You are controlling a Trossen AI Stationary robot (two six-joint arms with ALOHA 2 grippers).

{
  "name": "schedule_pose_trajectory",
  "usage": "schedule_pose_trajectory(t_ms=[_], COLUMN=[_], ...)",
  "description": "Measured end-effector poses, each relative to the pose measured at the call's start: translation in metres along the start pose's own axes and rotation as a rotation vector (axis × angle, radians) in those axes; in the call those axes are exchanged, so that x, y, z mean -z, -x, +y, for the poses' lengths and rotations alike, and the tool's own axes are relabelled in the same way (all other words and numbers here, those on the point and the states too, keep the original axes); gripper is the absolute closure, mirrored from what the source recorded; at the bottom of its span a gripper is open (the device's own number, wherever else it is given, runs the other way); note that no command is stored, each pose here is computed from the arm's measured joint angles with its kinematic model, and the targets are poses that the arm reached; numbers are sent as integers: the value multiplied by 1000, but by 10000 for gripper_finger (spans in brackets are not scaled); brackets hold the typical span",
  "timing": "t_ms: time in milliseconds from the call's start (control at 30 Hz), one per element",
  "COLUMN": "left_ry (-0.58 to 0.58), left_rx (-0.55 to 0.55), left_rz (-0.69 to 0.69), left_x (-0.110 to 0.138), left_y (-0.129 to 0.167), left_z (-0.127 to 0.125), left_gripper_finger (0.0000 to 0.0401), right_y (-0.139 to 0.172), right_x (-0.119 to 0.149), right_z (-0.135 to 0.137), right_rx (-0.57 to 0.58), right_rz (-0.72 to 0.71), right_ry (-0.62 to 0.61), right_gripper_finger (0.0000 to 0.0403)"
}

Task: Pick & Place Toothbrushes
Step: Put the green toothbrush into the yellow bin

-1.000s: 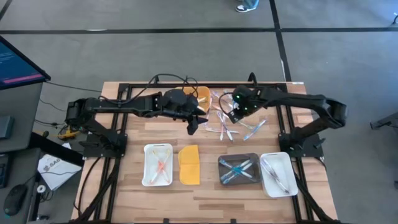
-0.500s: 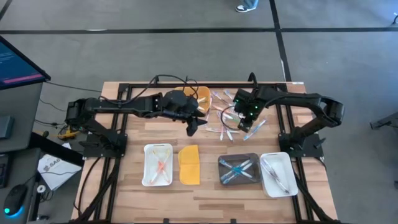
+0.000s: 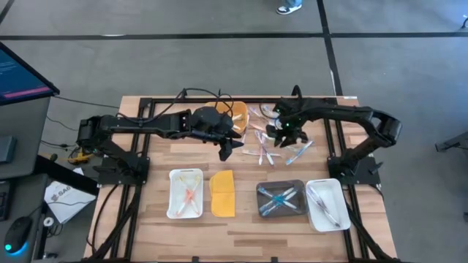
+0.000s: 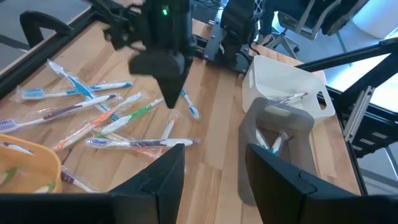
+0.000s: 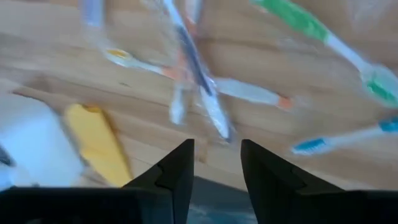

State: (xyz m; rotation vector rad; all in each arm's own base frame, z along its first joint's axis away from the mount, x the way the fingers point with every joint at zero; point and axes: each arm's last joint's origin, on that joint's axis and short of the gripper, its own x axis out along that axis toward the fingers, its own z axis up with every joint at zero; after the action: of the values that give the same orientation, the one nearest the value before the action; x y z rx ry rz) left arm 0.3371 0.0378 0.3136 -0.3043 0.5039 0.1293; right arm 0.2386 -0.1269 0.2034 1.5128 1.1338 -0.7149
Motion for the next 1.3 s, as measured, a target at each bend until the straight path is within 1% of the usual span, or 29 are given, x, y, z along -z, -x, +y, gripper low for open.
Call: schedule_pose_trajectory(t_ms=[100,267,433,667,833,933,1033,1167,1300], left_ry=[0,-3,-6,-7,-7,-7,-7,-8,-7], left_rx=[0,8,12,15,17,16,16,16,16], left_rz=[0,2,2,4,4,4,4,3,-2], left_x=[0,1,1,2,2,2,2,2,1], left_y=[0,0,0,0,0,0,0,0,0], left_z=[0,-3,-5,-6,-6,-6,-6,-7,-6], left_gripper_finger=[237,237,237,237,237,237,237,237,237], right_y=[-11,-29,-44,-55,-58,-55,-51,-47,-42], right_x=[0,-5,-14,-20,-28,-32,-38,-50,-62], right_z=[-3,-10,-12,-18,-25,-29,-33,-35,-38], right_rx=[81,223,284,377,447,514,549,544,499], right_rz=[31,34,17,-10,-36,-99,-150,-211,-250], right_ry=[-11,-25,-32,-17,-1,14,26,60,64], right_gripper_finger=[279,302,337,398,392,400,399,401,401])
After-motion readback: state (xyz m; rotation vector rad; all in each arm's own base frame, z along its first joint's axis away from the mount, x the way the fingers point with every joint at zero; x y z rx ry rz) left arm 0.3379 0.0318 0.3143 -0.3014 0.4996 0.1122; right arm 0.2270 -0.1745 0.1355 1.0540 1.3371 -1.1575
